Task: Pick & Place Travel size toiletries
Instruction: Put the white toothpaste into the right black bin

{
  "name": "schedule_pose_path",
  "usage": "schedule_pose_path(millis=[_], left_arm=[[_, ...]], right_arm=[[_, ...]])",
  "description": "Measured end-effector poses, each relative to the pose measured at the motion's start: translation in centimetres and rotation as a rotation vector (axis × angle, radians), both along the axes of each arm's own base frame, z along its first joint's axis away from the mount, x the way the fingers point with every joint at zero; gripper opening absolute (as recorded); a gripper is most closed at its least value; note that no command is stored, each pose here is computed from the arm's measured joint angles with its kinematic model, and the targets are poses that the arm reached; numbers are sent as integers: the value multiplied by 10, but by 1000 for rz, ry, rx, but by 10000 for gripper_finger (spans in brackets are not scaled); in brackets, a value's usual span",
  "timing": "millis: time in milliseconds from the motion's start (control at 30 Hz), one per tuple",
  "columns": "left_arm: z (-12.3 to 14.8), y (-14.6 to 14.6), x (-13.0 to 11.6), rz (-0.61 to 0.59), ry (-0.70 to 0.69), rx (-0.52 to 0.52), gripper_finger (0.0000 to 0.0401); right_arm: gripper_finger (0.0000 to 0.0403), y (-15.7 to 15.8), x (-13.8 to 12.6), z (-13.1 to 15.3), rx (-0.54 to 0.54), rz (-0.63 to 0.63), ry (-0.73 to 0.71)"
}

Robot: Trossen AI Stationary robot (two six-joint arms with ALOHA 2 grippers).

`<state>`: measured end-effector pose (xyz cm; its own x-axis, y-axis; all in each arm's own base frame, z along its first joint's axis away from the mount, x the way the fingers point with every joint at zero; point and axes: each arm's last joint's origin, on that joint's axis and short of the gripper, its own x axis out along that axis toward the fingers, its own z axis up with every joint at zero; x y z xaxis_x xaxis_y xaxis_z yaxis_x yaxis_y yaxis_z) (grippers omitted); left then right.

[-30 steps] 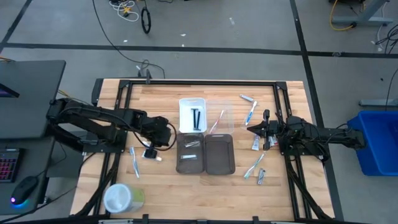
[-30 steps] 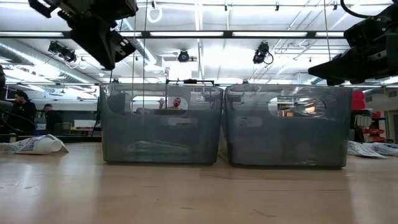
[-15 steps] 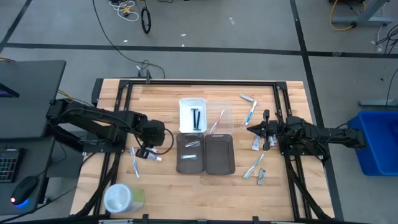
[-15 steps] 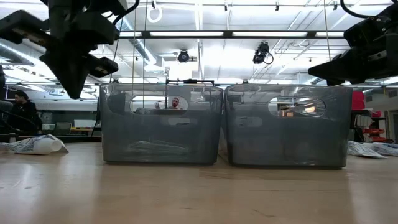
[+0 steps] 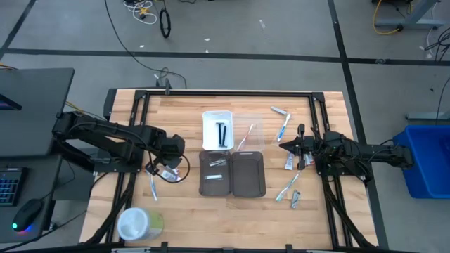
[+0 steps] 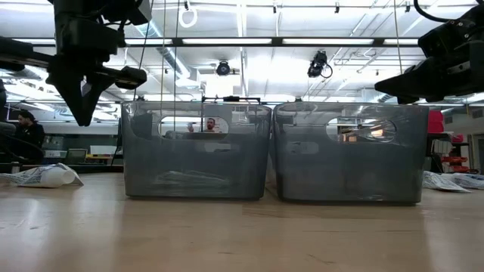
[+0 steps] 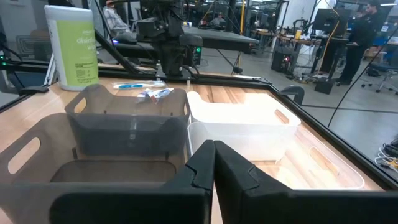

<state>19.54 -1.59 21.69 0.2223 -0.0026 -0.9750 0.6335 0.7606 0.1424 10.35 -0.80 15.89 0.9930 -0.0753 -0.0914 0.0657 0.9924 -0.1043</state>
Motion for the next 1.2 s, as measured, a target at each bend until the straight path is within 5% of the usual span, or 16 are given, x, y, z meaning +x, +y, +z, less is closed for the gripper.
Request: schedule_pose_path(millis=[300,833,1200], left_arm=[[-5,-1,2,10,42,-42,54],[-27,1,-5,22,84,39,209],[-27,-1,-3,0,70,-24,229]], right_arm=[[13,0,0,0,0,0,0],[13,0,0,0,0,0,0],[13,0,0,0,0,0,1]])
